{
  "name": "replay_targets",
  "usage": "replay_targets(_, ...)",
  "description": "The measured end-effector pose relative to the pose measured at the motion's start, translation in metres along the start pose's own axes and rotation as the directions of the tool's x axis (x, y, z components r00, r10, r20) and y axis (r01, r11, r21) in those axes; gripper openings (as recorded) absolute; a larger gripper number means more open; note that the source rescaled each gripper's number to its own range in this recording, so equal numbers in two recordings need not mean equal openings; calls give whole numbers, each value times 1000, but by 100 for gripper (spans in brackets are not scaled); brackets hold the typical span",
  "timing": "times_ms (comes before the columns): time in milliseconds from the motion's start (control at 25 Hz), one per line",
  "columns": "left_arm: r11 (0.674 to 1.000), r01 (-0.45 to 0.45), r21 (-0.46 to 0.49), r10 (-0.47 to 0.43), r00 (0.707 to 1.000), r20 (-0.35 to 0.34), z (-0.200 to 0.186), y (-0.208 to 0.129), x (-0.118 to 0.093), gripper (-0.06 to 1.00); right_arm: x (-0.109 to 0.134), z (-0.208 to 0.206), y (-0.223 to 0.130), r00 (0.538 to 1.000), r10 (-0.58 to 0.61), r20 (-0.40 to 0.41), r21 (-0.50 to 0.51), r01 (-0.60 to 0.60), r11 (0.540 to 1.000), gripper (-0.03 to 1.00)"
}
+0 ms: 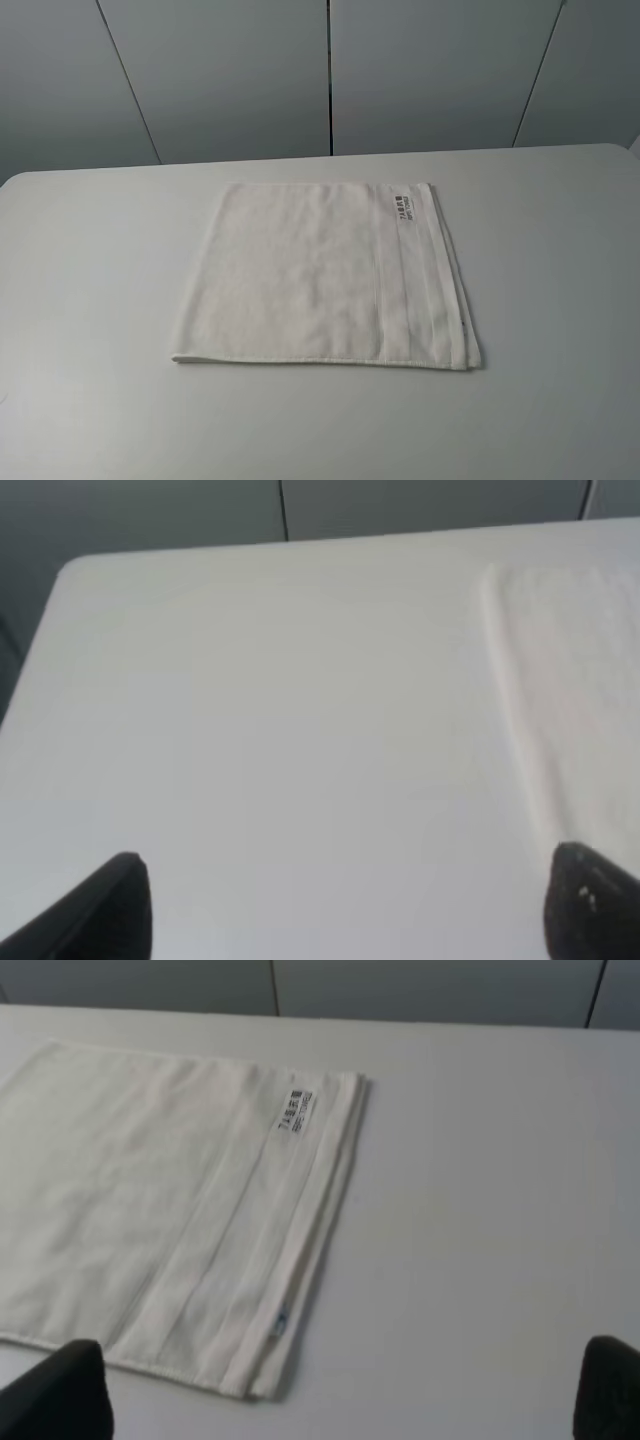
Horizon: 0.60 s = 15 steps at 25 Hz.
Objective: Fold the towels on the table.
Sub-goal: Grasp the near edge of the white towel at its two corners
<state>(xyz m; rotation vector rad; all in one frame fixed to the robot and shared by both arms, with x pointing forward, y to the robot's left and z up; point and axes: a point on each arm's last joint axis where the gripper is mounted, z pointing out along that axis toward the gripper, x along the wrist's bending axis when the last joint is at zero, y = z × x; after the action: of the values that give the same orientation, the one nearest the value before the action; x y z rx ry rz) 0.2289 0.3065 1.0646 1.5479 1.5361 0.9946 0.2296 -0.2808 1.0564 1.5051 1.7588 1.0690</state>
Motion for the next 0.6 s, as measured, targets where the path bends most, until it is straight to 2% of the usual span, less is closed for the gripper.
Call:
replay_targets(120,993,-113,31,113,994,0,5,19,0,100,-3,6,16,1000,15,13,64,-16,998,100)
replay_targets(280,955,-239,177,233,971,55,32,51,-2,100,-5,23,50,999,-29,-33,155,34,987,100)
replay_targets(440,881,-367,299,322,927,190,72,80,-10,100,-6,48,80,988,-100,-121,242,127,962,100)
replay_targets(600,781,-520,346,400,842,362,117,92,-22,100,-12,77,101,972,-161,-169,292,205,934,100)
